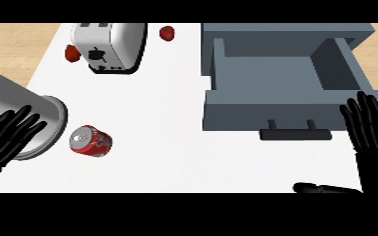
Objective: Pick up the can, place it into the drawer and close the drawer
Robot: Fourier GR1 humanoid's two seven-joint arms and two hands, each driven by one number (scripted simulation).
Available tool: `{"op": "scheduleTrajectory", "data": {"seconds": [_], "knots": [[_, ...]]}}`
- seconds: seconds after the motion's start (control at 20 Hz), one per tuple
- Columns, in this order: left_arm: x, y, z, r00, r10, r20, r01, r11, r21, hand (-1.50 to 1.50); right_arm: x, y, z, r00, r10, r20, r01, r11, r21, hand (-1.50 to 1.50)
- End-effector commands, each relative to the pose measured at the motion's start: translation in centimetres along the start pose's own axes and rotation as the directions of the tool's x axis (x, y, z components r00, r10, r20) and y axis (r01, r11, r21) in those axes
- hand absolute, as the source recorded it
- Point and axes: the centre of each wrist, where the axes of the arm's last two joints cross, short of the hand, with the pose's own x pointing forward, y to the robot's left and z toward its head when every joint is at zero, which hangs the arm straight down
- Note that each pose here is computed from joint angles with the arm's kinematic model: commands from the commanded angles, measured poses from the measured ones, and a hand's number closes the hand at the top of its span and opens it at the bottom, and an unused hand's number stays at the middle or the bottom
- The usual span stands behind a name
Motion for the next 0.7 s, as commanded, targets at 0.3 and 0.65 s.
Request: {"op": "scheduleTrajectory", "data": {"seconds": [0.3,0.65], "knots": [[-3.7,1.2,-1.5,0.999,0.005,-0.054,-0.004,1.000,0.014,-1.50,0.6,-1.5,1.4,1.000,0.002,-0.001,-0.002,1.000,0.003,-1.50],[-6.3,0.6,-3.5,0.999,0.004,-0.047,-0.003,1.000,0.023,-1.50,-1.2,-1.8,1.5,1.000,0.008,-0.002,-0.008,1.000,0.004,-1.50]]}}
